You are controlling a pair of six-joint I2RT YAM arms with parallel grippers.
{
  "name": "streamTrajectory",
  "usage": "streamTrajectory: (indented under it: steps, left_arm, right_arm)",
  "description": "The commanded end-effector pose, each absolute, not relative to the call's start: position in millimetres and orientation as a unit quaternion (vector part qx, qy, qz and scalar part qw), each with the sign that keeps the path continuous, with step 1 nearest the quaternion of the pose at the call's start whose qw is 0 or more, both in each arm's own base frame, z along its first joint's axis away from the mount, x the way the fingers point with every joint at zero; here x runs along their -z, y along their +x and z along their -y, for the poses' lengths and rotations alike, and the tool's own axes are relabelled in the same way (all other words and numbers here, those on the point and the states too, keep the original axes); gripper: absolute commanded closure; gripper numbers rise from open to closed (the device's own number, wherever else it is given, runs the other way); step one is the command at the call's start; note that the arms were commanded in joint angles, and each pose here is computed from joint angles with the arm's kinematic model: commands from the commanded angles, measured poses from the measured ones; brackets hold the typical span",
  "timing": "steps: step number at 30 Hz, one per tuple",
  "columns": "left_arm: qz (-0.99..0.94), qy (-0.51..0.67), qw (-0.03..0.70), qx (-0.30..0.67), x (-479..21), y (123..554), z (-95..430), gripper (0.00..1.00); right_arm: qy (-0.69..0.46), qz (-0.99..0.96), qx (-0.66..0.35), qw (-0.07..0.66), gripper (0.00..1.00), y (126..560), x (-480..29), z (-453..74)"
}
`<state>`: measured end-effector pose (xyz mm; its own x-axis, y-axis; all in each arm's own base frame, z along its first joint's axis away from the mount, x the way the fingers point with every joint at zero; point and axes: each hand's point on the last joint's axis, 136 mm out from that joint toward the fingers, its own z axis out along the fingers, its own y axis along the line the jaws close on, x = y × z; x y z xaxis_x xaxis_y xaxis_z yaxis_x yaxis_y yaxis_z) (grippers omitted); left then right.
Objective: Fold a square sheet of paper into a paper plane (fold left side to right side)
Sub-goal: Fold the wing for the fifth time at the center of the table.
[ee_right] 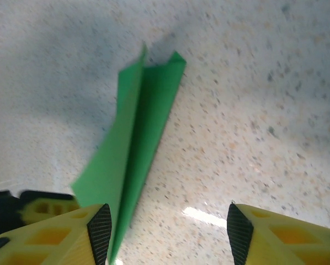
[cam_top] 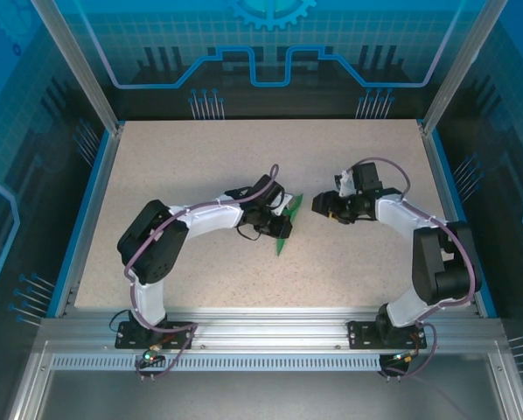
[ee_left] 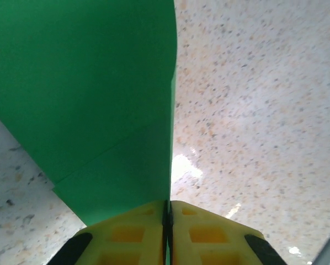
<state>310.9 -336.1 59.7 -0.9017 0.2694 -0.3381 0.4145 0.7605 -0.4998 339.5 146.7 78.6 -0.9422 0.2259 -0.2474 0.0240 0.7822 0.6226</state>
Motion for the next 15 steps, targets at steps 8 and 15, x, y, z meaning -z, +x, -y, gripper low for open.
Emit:
streamTrajectory:
  steps: [8,15]
  left_arm:
    - [-0.898,0.118,0.069,0.419,-64,317,347,0.89]
    - [-0.880,0.076,0.049,0.466,-61,325,346,0.89]
  right_arm:
    - [0.057,-0.914,-0.358,0.182,0.40,327,-73,-159]
    - [0.069,-0.902,-0.384,0.185,0.39,324,-63,-170]
